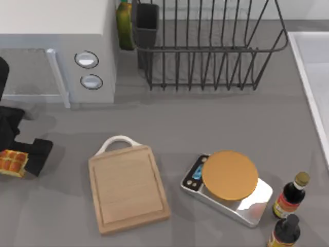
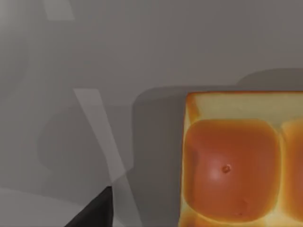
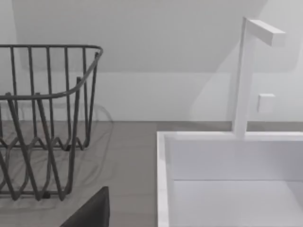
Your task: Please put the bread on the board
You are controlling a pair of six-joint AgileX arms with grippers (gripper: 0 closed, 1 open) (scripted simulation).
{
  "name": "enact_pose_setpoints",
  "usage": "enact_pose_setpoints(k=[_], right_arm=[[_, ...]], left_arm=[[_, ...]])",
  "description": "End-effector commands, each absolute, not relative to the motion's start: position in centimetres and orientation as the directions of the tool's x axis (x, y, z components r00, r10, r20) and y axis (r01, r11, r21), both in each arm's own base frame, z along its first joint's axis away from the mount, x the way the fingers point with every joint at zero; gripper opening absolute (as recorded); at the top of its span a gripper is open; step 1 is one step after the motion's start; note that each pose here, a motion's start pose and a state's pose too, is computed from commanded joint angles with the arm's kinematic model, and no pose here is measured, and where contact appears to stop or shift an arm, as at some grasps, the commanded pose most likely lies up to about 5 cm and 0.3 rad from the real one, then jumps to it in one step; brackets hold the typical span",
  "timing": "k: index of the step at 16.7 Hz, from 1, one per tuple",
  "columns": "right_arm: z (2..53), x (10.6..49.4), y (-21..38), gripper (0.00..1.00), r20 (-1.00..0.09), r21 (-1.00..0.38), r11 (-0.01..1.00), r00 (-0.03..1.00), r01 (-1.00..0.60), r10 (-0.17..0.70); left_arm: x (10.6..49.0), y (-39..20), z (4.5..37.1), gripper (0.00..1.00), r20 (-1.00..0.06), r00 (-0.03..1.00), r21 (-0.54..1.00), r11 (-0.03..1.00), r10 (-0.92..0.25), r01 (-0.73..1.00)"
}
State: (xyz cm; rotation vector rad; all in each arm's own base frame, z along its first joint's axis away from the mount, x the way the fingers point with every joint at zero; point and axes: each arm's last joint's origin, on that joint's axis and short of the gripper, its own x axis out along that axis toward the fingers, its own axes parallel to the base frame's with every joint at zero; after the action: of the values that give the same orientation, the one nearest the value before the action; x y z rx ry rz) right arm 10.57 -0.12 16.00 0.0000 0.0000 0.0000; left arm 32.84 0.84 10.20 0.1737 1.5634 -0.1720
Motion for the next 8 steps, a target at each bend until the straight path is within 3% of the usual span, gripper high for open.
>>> enact_pose_setpoints(k=[6, 8], right_arm=[[16.0, 10.57, -0.12, 1.0, 0.0, 0.0, 1.0, 1.0, 0.0, 0.0], [16.0, 10.57, -0.12, 1.0, 0.0, 0.0, 1.0, 1.0, 0.0, 0.0]], left_arm=[[32.84, 0.84, 10.2, 0.02, -1.0, 0.001, 0.001, 0.976, 0.001, 0.218], [32.84, 0.84, 10.2, 0.0, -1.0, 0.001, 0.001, 0.976, 0.001, 0.218]])
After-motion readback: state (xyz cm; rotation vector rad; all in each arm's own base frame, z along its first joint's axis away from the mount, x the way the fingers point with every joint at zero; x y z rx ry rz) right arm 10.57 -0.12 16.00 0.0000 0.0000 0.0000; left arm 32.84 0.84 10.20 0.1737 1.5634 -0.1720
